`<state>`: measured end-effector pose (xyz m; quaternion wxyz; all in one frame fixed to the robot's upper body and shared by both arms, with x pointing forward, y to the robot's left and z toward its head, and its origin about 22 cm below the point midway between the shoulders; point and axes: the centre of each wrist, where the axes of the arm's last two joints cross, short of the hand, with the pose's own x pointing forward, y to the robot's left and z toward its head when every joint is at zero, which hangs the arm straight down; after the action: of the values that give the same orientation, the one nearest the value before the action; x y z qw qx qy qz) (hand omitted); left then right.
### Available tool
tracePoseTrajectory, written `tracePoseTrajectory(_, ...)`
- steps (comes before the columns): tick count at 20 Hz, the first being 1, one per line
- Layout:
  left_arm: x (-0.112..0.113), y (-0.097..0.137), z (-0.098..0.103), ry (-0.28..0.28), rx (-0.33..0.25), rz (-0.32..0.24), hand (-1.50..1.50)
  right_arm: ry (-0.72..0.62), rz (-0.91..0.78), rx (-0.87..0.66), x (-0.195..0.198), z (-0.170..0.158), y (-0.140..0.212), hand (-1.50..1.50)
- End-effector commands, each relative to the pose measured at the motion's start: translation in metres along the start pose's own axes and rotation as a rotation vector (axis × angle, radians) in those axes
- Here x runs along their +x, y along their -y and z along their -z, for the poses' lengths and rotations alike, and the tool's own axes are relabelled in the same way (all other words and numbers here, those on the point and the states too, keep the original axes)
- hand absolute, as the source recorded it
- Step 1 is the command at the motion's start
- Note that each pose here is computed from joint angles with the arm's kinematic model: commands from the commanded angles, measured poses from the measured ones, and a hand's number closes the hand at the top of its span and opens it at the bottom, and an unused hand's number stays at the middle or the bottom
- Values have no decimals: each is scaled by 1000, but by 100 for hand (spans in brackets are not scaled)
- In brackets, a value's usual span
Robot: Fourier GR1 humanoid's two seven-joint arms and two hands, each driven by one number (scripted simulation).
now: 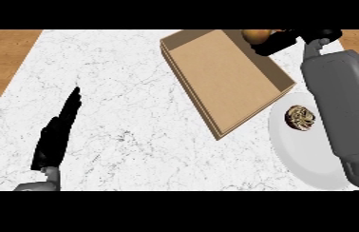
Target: Pick the pear from the plate and place it in the cardboard box
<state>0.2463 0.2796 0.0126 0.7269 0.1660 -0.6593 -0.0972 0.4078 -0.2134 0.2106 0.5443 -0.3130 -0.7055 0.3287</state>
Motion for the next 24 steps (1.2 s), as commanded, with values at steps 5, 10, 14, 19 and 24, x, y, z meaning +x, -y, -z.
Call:
tracePoseTrajectory(5,-10,4,0,4,-7,2,0,-60,-28,104,3,34,-54,150)
tracePoseTrajectory(10,8,16,4,5,-19,3,0,-146,-63,139,6,47,-90,150)
tracePoseTrajectory(14,14,3,15,46,-23,-2,0,-212,24,140,-15,43,-112,-150)
tracePoseTrajectory(19,7,8,1,34,-35,-1,0,-200,108,85,-20,48,-107,-150)
tracePoseTrajectory(24,7,15,-6,30,-26,-6,0,-207,307,-149,-32,46,-94,-150)
